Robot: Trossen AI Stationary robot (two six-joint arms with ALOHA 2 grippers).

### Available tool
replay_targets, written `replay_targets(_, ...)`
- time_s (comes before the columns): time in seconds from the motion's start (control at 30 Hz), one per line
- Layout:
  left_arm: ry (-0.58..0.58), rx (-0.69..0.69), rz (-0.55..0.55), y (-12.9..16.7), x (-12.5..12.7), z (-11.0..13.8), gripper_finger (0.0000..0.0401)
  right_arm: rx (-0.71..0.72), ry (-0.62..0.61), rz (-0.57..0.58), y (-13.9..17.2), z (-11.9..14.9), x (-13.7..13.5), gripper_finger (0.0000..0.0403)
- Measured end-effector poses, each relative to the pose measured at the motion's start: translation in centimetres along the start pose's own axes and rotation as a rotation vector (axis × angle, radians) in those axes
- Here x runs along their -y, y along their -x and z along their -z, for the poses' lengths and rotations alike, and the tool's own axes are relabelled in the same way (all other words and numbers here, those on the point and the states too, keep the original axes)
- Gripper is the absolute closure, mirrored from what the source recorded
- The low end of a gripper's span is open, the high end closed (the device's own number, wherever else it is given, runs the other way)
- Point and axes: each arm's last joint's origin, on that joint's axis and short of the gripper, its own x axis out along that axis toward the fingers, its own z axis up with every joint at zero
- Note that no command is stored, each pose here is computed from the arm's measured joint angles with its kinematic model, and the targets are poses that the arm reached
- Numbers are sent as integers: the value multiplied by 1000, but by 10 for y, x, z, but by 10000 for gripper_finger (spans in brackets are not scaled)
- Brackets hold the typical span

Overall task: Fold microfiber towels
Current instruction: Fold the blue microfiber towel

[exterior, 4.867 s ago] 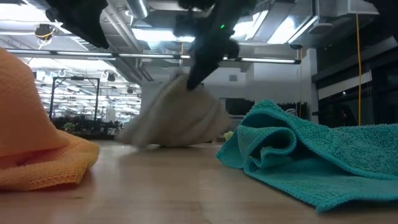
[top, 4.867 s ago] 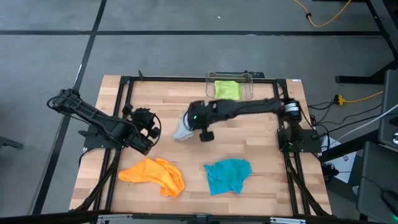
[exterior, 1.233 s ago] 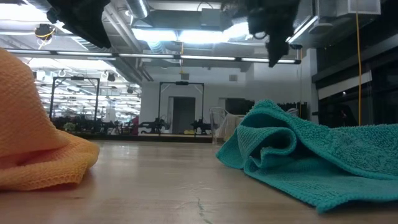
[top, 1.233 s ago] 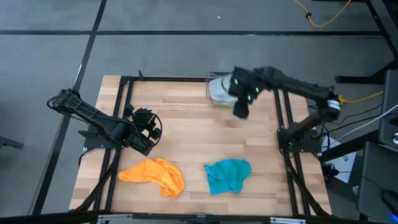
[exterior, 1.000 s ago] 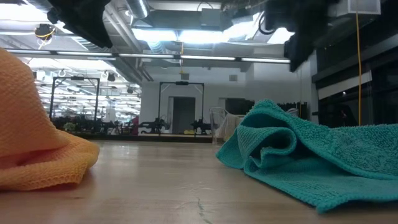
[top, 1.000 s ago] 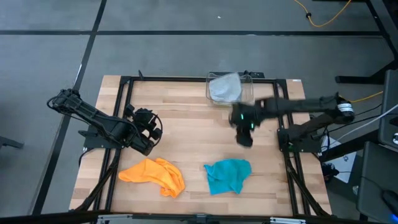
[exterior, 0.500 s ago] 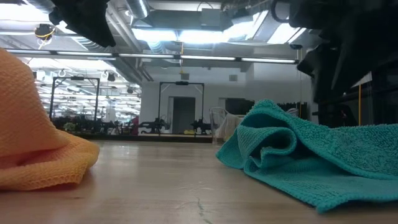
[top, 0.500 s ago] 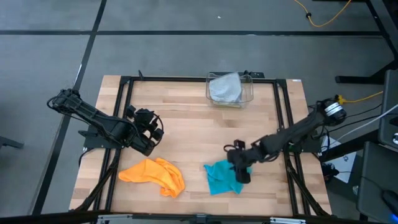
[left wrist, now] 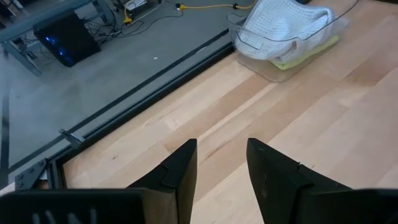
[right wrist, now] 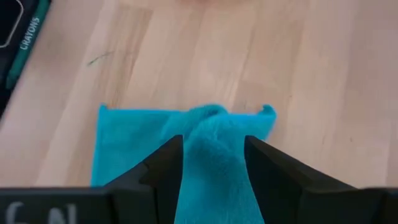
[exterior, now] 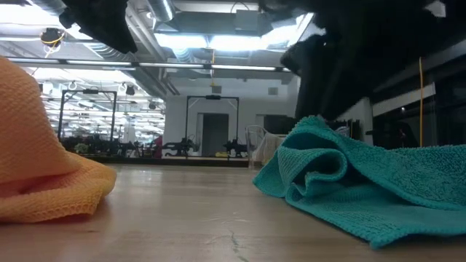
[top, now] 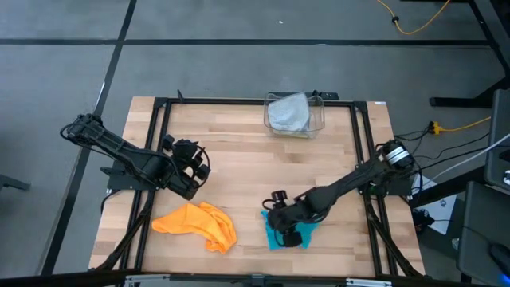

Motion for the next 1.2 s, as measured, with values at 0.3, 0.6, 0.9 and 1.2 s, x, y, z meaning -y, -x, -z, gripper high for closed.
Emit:
replay_targets(0.3,1,-1,2,0,0,0,269,-63,41,23,-20,4,5,239)
replay_targets(0.6,69,-9,46,-1,7,0,269,-47,215,258,12,-31,10,391)
replay_targets(0.9,-136,5,270,-7,35,0,269,10,347,490,78,-87,20,400)
replay_targets(1.2,-215,155,500,-5,64,-16,269,63,369,436,115,-113,41,401)
